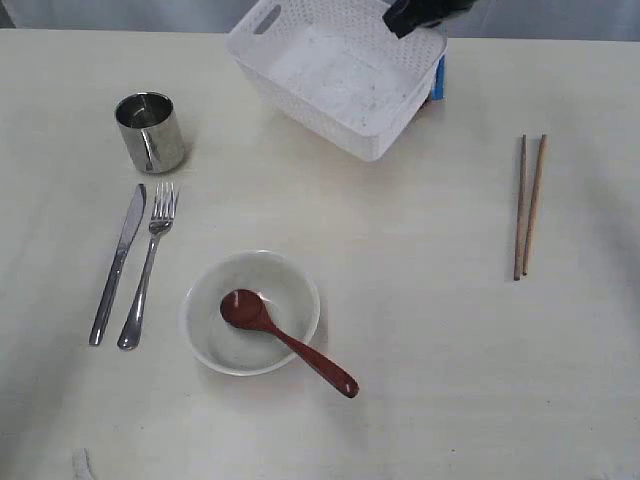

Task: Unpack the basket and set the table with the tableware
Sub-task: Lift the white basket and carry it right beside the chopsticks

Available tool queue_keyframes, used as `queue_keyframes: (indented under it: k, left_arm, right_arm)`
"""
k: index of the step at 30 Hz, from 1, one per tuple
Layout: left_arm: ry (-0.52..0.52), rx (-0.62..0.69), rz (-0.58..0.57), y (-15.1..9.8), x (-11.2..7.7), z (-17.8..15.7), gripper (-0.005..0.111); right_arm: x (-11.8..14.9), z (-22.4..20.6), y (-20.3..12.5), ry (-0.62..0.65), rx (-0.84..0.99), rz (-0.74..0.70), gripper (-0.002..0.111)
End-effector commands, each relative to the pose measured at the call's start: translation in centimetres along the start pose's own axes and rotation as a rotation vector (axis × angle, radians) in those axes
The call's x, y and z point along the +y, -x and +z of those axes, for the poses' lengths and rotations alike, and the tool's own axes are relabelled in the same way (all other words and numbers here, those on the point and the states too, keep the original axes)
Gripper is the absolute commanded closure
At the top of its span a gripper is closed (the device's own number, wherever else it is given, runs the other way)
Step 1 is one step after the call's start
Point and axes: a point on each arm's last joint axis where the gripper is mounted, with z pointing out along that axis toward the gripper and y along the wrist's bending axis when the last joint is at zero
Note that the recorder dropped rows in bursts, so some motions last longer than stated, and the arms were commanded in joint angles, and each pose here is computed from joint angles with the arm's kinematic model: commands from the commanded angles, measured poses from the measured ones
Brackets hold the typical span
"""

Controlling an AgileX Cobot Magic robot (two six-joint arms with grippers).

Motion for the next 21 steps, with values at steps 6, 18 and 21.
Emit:
queue_keyframes:
  k: [6,18,21]
  left_arm:
    - [0.012,0.032,0.005,-0.5,0.1,0.0,0.107]
    - [0.044,0.043,0.061,-0.6,0.4,0.0,0.107]
    - [0.048,0.042,0.066,-0.5,0.5,0.0,0.107]
  right_arm:
    - [-8.9,-9.5,-1.4,-0.328,-0.136,0.281,0.109]
    - [-15.5,-5.9,-12.1,-0.404,-0.018,0.519,0.109]
    - [-16.2,-4.6,-12.5,-0.382,-0.010,0.523,0.109]
